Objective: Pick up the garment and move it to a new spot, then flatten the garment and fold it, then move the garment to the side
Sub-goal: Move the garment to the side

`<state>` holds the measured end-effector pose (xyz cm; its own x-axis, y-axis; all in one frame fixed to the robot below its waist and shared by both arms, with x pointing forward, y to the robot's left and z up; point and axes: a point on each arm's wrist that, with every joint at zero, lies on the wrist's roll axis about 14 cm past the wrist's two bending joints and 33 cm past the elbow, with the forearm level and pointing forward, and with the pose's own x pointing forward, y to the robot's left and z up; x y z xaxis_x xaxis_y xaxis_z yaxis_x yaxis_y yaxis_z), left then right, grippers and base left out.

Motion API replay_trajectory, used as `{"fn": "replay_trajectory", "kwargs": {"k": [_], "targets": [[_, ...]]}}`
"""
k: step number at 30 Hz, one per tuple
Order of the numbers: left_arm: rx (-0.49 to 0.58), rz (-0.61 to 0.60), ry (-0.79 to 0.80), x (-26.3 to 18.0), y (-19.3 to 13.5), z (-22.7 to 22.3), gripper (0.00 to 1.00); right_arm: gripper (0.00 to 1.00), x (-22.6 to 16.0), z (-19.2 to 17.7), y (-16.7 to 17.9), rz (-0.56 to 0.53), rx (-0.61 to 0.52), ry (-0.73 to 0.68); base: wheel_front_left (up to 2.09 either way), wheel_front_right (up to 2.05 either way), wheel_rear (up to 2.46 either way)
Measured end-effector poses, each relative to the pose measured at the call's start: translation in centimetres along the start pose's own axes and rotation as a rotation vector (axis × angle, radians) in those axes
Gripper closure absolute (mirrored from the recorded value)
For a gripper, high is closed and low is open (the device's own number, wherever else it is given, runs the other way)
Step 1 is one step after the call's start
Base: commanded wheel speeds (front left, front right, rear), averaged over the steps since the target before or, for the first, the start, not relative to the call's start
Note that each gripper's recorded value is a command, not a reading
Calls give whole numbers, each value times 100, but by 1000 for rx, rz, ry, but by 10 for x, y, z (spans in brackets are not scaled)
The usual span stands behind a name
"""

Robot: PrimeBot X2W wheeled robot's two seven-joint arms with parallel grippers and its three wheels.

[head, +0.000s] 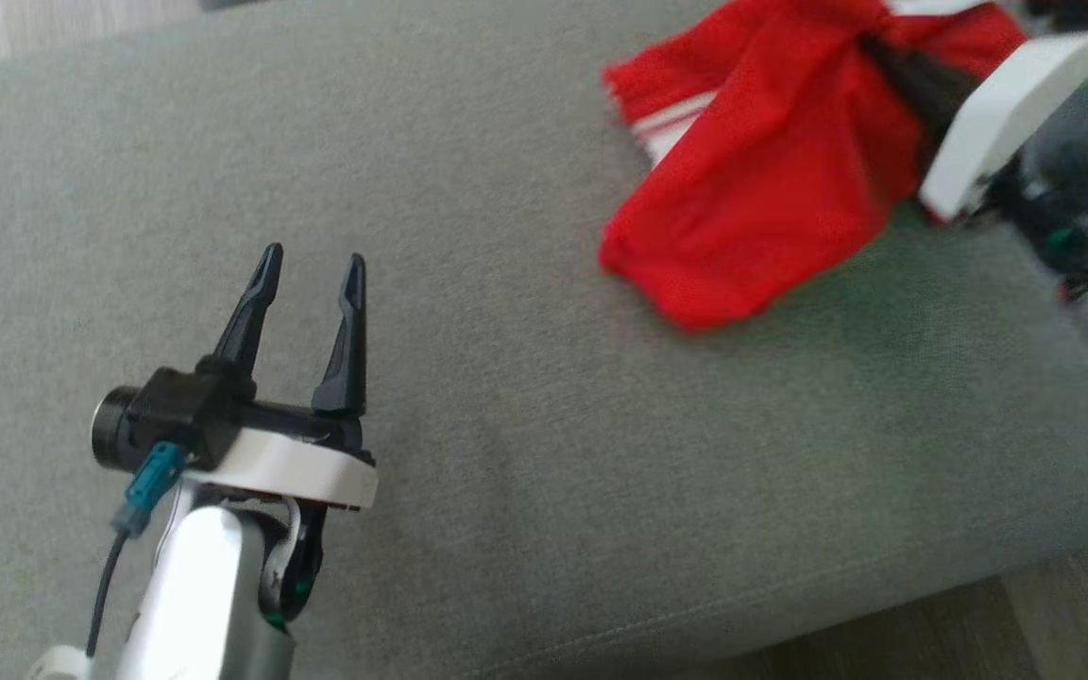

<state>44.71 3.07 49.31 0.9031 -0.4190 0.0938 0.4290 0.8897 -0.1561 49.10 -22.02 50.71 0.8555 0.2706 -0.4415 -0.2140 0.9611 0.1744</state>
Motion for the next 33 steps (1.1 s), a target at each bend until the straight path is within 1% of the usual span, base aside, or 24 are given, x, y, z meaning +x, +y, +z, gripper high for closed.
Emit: {"fn": "replay_trajectory", "kwargs": {"k": [3,7,13,14,16,22,23,24,25,26,28,33], "targets": [[1,13,28,0,7,-12,0,100,10,2,-24,-51,5,53,0,0,0],[1,31,54,1,16,-24,0,100,12,-8,-68,-157,-9,125,0,0,0],[11,34,86,9,23,-42,0,100,11,0,-122,-288,-11,144,0,0,0],[12,31,92,14,25,-48,0,100,10,1,-140,-333,-22,159,0,0,0],[14,28,101,18,27,-54,0,100,10,-2,-156,-379,-64,191,0,0,0],[3,19,128,26,29,-75,0,100,14,-31,-189,-489,-180,333,0,0,0],[2,17,129,27,29,-77,0,82,14,-36,-193,-506,-195,353,0,0,0],[1,15,129,29,28,-78,0,45,14,-40,-197,-519,-209,367,0,0,0],[2,13,127,30,28,-78,0,2,15,-41,-199,-528,-224,369,0,0,0],[5,8,124,32,27,-78,0,0,16,-43,-200,-535,-245,372,0,0,0],[9,7,117,33,27,-75,0,0,17,-41,-203,-550,-289,361,0,0,0],[22,21,96,31,30,-62,0,0,14,-20,-203,-569,-354,252,0,0,0]]}}
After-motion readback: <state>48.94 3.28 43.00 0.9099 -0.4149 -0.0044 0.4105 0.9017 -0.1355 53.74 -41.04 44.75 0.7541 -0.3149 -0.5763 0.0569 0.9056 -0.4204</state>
